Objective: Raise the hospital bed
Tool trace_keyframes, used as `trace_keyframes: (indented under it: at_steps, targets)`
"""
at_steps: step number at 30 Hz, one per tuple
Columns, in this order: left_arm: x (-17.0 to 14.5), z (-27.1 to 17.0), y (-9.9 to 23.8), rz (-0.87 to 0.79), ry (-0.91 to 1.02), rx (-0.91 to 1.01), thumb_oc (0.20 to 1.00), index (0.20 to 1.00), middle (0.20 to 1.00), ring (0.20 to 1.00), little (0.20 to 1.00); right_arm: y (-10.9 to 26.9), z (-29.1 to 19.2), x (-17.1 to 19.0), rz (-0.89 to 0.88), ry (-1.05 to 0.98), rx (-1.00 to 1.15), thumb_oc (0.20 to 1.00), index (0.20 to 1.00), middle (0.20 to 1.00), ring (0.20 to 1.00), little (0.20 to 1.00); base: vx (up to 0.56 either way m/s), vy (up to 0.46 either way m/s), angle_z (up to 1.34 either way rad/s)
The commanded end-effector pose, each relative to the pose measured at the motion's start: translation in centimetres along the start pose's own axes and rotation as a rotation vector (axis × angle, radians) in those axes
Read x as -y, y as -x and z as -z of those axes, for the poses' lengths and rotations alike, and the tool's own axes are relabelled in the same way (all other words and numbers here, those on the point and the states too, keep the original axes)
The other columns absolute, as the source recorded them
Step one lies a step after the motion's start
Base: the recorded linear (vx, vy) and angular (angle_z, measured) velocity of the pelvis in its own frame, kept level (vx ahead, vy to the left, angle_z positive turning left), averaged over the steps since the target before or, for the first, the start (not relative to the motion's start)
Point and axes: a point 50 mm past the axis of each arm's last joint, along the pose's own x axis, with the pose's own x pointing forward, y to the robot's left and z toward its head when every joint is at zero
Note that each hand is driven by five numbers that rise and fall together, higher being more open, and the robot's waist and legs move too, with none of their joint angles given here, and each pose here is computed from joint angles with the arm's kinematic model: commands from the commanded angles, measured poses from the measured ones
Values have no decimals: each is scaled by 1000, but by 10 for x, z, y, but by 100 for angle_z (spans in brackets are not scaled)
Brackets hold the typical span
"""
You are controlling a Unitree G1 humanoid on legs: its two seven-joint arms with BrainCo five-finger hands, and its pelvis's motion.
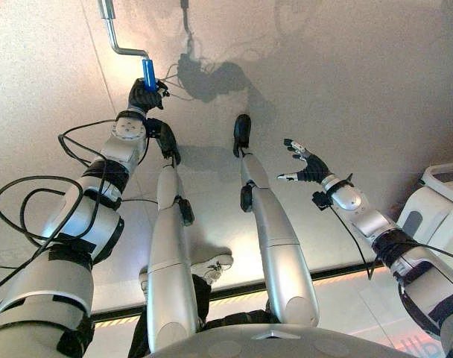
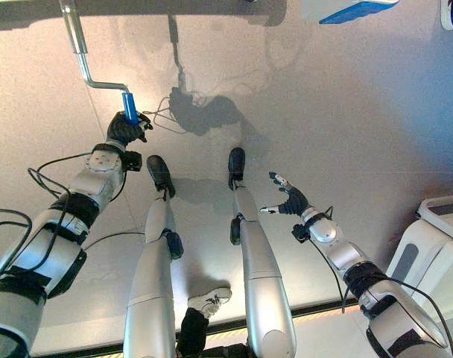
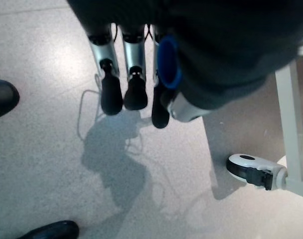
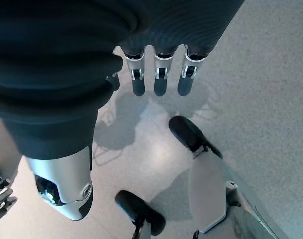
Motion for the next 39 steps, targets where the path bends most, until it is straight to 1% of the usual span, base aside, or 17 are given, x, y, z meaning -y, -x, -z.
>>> trace_keyframes:
  at_steps: [1, 11, 17, 22, 28, 39]
  targets:
    - [26, -50, -4, 114, -54, 208, 200, 200, 200, 200, 200, 6, 4, 5, -17, 42, -15, 1000, 1000, 1000, 1000, 1000, 0, 0, 0]
    - [50, -76, -3, 188, -67, 299, 200, 200, 200, 200, 200, 7, 5, 5, -35, 70, -24, 1000, 1000, 1000, 1000, 1000, 0, 0, 0]
    - [70, -95, -1, 247, -75, 360, 200, 200, 200, 200, 200, 9, 11, 2, -47, 73, -50, 1000, 1000, 1000, 1000, 1000, 0, 0, 0]
    - [87, -107, 5, 311, -65, 408, 200, 200, 200, 200, 200, 11, 15, 0, -59, 77, -66, 1000, 1000, 1000, 1000, 1000, 0, 0, 0]
    - [99, -116, 13, 387, -30, 455, 200, 200, 200, 200, 200, 13, 17, -1, -57, 73, -77, 1000, 1000, 1000, 1000, 1000, 0, 0, 0]
    - [96, -127, 23, 459, -31, 508, 200, 200, 200, 200, 200, 22, 27, -2, -74, 80, -113, 1000, 1000, 1000, 1000, 1000, 0, 0, 0]
